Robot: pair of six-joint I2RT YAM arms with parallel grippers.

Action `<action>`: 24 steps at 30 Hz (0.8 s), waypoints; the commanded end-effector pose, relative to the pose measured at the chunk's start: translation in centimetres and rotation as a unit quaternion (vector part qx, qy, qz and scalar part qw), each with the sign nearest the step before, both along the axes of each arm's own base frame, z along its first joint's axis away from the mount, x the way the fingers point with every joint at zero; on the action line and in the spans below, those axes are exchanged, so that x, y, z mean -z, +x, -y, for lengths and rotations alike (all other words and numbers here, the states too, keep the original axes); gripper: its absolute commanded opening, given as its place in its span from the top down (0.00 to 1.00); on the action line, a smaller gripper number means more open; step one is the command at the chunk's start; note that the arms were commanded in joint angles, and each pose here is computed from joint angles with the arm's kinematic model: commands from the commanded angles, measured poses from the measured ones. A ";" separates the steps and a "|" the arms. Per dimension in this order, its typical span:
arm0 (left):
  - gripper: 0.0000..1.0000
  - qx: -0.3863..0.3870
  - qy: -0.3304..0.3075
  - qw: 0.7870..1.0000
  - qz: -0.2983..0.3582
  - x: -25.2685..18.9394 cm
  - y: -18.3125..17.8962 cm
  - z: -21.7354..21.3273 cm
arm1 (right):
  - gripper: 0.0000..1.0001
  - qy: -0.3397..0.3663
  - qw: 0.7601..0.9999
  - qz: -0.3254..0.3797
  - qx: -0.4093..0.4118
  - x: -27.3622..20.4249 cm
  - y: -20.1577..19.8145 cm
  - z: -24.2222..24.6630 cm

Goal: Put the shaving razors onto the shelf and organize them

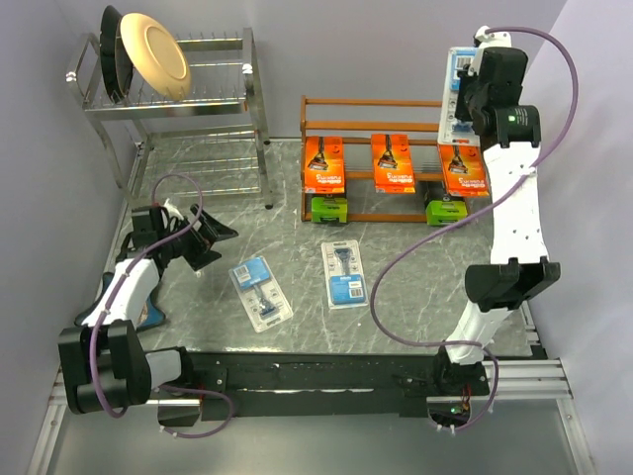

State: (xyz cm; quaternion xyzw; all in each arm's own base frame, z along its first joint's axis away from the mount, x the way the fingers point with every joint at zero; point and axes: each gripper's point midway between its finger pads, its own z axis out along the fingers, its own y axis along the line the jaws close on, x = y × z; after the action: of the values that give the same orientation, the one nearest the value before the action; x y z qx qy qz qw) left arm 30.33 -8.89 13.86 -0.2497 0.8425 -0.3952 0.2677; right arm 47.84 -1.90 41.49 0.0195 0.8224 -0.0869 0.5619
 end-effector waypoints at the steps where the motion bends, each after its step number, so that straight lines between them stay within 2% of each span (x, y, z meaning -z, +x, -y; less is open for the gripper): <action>1: 0.01 0.005 -0.006 0.999 0.035 -1.2 0.1 0.4 | 0.97 -0.005 0.999 0.031 0.013 -0.9 1.6 1.1; 24: 0.01 -0.002 -0.001 0.999 0.034 -0.6 -1.4 0.2 | 0.93 -0.031 0.998 0.038 0.028 2.0 7.1 1.9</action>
State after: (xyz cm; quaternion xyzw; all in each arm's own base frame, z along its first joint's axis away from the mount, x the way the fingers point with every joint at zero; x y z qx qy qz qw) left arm 29.08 -9.11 13.64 -0.2515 0.8371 -0.3996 0.2762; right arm 53.39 -3.27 37.46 0.0233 0.8249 -0.1089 0.5542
